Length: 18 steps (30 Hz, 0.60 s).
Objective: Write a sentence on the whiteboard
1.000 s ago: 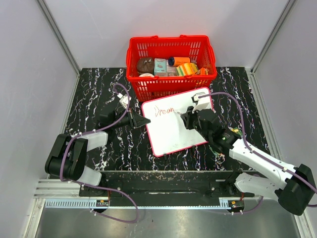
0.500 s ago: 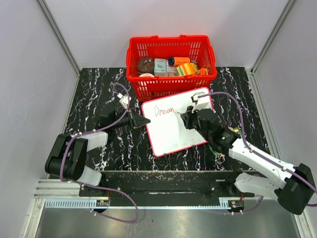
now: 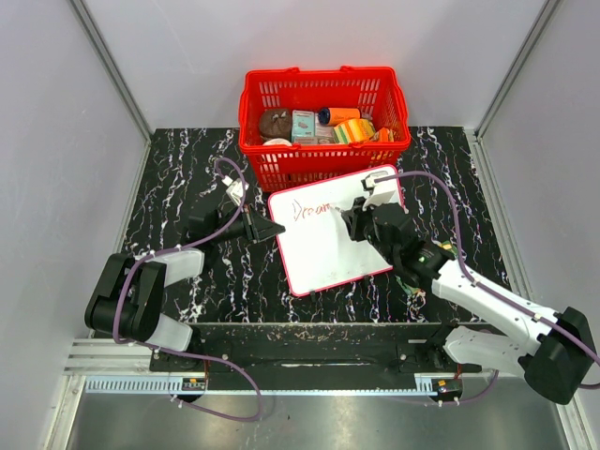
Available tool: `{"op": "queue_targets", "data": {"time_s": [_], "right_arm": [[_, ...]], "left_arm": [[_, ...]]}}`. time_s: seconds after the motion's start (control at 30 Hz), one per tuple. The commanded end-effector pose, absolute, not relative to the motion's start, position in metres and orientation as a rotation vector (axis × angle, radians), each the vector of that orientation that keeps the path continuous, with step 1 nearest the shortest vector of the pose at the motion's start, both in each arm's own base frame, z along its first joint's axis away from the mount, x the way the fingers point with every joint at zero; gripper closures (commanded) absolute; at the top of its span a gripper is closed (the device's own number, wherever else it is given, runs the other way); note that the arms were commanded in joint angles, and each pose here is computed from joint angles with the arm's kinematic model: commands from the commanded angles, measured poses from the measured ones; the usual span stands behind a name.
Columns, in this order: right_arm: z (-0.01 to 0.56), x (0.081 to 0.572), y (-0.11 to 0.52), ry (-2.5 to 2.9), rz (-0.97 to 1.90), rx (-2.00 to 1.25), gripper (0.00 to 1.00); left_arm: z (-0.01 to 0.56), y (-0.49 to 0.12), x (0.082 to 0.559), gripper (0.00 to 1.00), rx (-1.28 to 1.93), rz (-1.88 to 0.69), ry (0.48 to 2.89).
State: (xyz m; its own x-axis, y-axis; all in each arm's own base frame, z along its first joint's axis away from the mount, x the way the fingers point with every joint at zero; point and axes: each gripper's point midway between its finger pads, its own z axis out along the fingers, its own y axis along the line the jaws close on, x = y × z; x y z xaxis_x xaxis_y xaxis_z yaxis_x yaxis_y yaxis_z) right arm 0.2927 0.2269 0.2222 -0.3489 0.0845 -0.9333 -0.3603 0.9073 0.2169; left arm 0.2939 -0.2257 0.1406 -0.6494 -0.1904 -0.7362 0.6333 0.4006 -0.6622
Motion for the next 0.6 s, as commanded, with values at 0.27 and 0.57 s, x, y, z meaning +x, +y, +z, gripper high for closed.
{"op": "queue_targets", "data": {"time_s": [0.27,0.57], "right_arm": [[0.25,0.308,0.221,1.803,0.439,-0.144,1.0],[0.238,0.297,0.216,1.843,0.441,-0.163,1.0]], "left_arm": [[0.143,-0.229,0.298,1.0,0.53,-1.229,1.798],[0.143,-0.229,0.299,1.0,0.528,-1.223,1.799]]}}
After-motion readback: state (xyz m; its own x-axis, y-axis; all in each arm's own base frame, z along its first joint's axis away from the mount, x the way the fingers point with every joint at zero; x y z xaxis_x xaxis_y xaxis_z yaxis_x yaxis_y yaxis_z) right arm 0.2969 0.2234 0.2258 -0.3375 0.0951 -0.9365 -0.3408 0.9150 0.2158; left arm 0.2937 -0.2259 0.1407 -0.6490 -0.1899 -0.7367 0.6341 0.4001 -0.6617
